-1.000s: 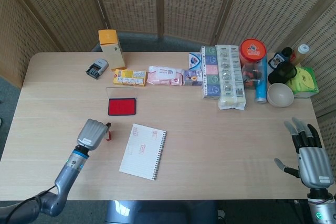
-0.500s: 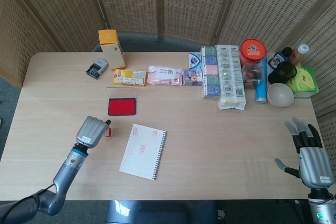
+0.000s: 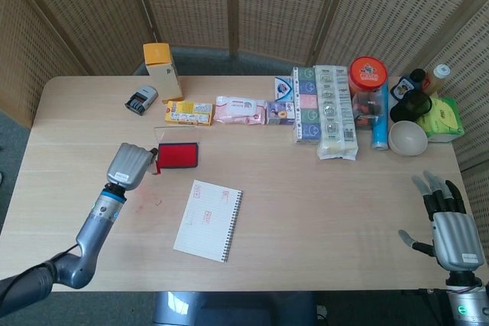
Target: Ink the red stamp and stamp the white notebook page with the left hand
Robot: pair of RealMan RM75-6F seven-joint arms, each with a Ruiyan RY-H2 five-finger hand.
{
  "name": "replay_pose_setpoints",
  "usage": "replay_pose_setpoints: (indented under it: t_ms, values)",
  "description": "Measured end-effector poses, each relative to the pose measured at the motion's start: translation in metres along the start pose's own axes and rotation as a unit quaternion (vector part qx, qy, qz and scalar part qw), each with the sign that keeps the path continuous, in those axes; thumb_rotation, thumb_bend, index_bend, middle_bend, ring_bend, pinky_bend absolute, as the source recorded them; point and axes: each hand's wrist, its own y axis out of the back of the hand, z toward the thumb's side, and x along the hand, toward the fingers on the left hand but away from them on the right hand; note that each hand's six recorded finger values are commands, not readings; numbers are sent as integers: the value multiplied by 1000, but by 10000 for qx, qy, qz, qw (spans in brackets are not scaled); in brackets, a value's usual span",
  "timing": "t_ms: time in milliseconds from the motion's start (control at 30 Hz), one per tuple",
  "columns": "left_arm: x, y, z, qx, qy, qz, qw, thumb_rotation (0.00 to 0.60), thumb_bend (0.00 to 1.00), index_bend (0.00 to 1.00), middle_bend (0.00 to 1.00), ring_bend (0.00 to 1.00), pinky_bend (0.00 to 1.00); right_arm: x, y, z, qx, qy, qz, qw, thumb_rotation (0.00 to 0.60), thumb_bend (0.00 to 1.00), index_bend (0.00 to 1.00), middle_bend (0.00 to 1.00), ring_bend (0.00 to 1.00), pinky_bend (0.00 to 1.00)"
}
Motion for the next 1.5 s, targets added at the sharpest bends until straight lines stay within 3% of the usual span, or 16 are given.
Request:
replay_pose_setpoints:
  t_ms: [333,667,1200,1500]
  values:
    - [38,-12,-5,67,101,-229,9997,600,393,653,1000,1000,1000,-2,-3,3,85,-23,50,9999,600,80,0,0,17,0]
    - [63,-24,9,45,19,-300,9995,600,394,654,1000,1000,1000,-8,-9,-5,81,-166,154,9997,600,80,0,0,16,0]
    - [74,-52,21,28,-14,-445,9990,600,396,653,1000,1000,1000,-11,-10,-11,75,-272,181,9994,600,81,0,0,16,0]
    - [75,-46,28,-23,-104,-250,9996,600,395,653,1000,1000,1000,-11,-8,-12,27,-265,169,9995,600,81,0,0,17,0]
